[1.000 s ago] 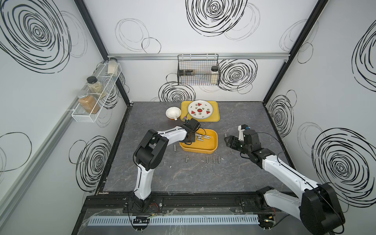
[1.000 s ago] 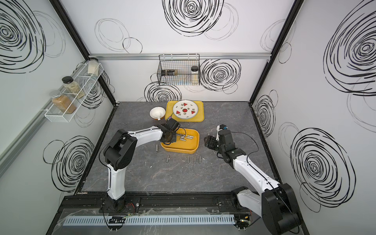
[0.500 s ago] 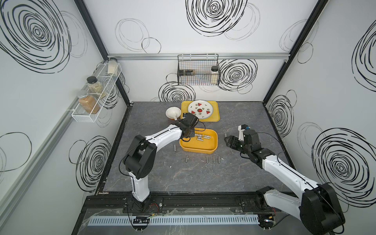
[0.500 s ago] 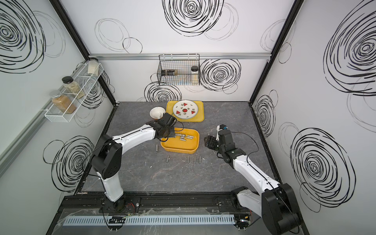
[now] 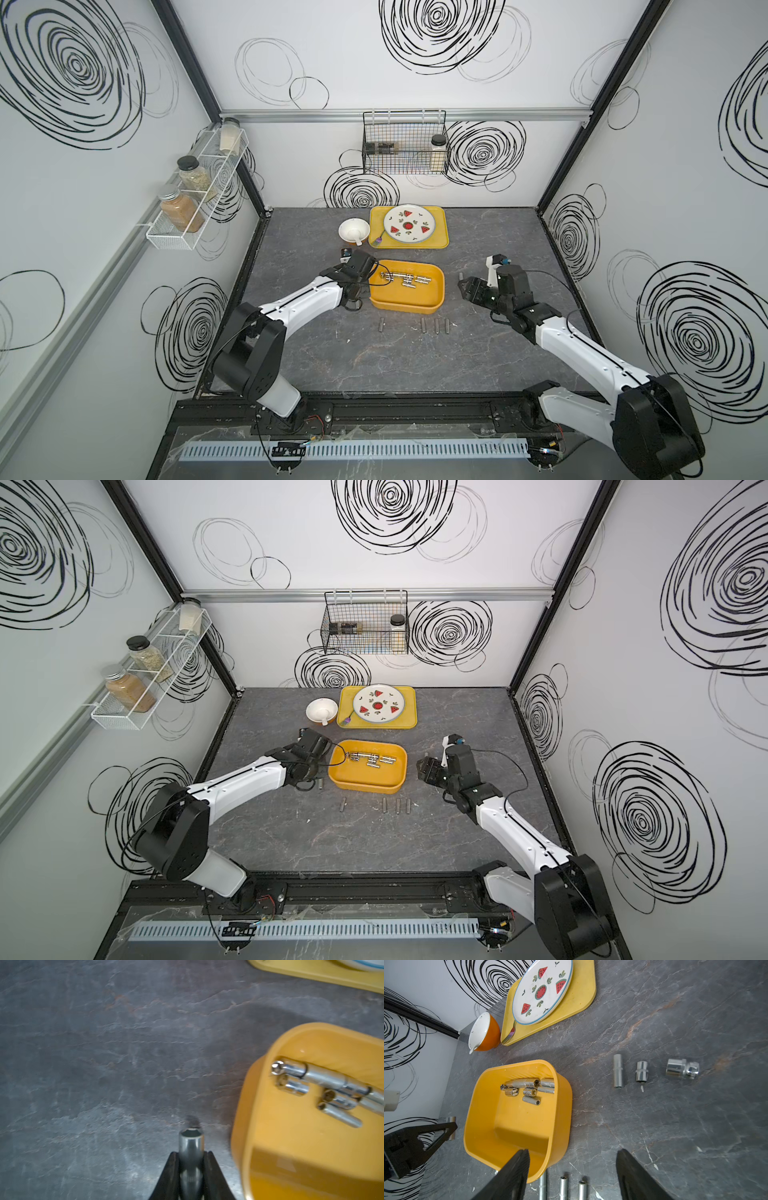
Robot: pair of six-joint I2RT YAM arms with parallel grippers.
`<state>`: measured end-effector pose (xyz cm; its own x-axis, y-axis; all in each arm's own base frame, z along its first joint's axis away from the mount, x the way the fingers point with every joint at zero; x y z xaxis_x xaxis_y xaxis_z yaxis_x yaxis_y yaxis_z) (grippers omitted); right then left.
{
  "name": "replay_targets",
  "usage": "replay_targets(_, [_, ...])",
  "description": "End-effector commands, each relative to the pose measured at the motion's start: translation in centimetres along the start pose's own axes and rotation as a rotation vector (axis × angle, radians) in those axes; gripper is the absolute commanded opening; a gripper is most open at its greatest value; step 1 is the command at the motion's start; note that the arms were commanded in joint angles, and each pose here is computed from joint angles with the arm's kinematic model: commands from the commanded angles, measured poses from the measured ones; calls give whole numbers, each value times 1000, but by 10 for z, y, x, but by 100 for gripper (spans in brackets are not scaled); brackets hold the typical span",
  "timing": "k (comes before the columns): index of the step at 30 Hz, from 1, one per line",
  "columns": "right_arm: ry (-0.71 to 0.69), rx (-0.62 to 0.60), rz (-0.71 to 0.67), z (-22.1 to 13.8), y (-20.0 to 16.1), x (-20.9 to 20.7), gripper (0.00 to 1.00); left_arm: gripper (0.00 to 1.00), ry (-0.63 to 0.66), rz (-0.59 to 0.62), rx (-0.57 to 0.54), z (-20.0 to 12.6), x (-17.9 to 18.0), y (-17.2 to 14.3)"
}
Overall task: Take out the socket from the storage box
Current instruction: Pick up the socket head from the storage box, then place the socket head at the center of the board.
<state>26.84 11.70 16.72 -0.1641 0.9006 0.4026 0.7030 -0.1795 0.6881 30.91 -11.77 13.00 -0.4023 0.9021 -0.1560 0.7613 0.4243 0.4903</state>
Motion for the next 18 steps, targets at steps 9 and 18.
replay_targets(9, [11,-22,-3,-5,9,6,71,8,23,-43,0,20,11,-9])
replay_targets(18, [18,-9,3,-1,6,6,71,10,25,-36,48,31,15,-21])
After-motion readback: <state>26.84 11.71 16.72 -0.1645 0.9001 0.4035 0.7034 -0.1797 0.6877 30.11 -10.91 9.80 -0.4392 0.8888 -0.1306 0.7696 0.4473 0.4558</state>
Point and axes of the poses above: each gripper's point midway between its finger pads, its own z axis out along the fingers, its own x axis along the line the jaws close on, y = z × x, the point moved 6 cm from there along -z, back along the fingers, and after that the axes turned 12 degrees about -z, right-handed, at the moved point
